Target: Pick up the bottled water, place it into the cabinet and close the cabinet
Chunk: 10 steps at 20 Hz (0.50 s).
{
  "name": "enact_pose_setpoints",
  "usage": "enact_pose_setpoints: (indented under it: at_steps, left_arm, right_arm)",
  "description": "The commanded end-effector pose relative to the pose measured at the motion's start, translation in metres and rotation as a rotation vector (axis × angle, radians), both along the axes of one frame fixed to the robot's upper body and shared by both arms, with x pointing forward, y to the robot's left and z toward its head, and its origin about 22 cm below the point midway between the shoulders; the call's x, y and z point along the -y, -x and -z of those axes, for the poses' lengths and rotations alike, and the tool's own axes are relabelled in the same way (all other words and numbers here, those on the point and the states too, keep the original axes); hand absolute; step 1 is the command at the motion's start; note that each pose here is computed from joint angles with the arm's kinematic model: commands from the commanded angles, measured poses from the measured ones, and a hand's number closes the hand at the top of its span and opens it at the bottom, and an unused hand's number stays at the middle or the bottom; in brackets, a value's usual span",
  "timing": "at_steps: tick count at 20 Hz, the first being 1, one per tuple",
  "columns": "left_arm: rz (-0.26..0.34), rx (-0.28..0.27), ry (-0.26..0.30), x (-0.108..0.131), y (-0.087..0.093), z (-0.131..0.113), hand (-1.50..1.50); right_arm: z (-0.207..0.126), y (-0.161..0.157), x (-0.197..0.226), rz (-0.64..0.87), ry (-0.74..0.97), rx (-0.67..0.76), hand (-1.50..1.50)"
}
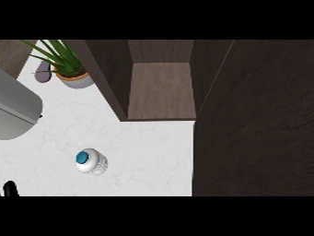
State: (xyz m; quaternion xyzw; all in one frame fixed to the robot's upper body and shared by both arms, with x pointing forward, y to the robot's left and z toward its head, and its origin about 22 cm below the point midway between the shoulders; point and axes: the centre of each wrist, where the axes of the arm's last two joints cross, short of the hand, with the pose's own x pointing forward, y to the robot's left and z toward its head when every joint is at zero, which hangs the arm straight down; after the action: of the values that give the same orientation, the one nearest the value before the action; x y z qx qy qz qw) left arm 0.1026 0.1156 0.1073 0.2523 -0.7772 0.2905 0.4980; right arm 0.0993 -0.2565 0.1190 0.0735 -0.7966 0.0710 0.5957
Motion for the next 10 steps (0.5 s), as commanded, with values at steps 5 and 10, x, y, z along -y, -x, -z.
enact_pose_setpoints:
  at_steps: [5,10]
  left_arm:
    - [0.016,-0.064,0.054,0.022,0.013,0.01,-1.5]
    - [0.015,-0.107,0.056,0.02,0.002,0.019,-1.5]
  right_arm:
    - [-0.034,0.042,0.001,-0.051,0.002,0.03,-1.5]
    - [-0.025,0.041,0.002,-0.026,-0.002,0.055,-1.5]
